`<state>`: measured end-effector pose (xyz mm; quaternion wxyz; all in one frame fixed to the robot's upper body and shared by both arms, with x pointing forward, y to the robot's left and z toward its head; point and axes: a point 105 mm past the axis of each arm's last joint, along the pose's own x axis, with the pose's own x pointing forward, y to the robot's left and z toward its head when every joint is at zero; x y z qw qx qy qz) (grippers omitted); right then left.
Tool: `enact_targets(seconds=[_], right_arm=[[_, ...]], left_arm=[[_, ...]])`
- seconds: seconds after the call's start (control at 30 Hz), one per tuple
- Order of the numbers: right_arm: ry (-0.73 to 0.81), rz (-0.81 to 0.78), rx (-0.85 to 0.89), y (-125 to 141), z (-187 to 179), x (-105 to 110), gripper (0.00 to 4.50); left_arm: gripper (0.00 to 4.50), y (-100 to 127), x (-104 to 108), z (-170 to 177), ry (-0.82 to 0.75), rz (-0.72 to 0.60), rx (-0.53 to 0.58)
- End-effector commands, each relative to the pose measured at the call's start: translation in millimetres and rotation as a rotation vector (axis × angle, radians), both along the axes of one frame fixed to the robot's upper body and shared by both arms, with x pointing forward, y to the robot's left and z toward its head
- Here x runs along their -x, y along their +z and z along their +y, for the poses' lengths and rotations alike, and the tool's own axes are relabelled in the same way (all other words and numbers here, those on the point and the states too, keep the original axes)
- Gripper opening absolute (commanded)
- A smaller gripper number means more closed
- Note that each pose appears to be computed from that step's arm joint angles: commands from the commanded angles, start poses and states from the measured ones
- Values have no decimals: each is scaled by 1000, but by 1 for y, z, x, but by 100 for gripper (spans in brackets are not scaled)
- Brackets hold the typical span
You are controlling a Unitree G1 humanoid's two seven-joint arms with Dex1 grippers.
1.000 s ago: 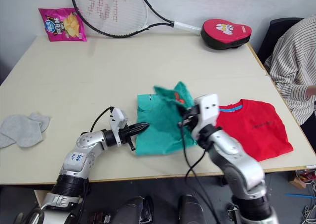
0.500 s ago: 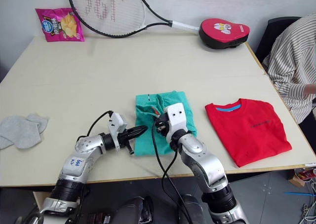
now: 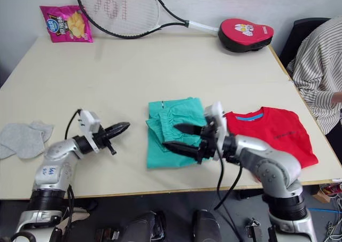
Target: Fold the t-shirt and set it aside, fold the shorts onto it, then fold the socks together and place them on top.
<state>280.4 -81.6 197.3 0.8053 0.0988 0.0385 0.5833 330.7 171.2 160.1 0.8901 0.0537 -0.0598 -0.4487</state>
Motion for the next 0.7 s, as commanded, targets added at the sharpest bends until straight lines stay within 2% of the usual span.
enact_targets(seconds=[0.03,0.23,0.33,0.43,0.53,0.57,0.6,0.7], right_arm=[[-130,-125,10,4,-17,-39,313],[-201,-337,154,-9,-16,-83,103],[-217,-382,206,-21,-12,-100,5],[-183,-443,274,-35,-3,-103,5],[-133,-470,317,-57,13,-102,5],[-134,-470,329,-63,14,-103,5],[-149,-459,329,-66,12,-106,5],[-260,-406,297,-69,-5,-121,5]], left_arm=[[0,22,14,-50,-231,-52,-18],[0,2,9,-98,-342,-34,-107],[0,-17,-5,-118,-288,4,-120],[0,-29,-19,-126,-191,3,-132],[0,-49,-26,-126,-96,84,-132],[0,-57,-25,-123,-85,98,-172],[0,-64,-24,-120,-80,107,-219],[0,-77,-20,-110,-61,176,-246]])
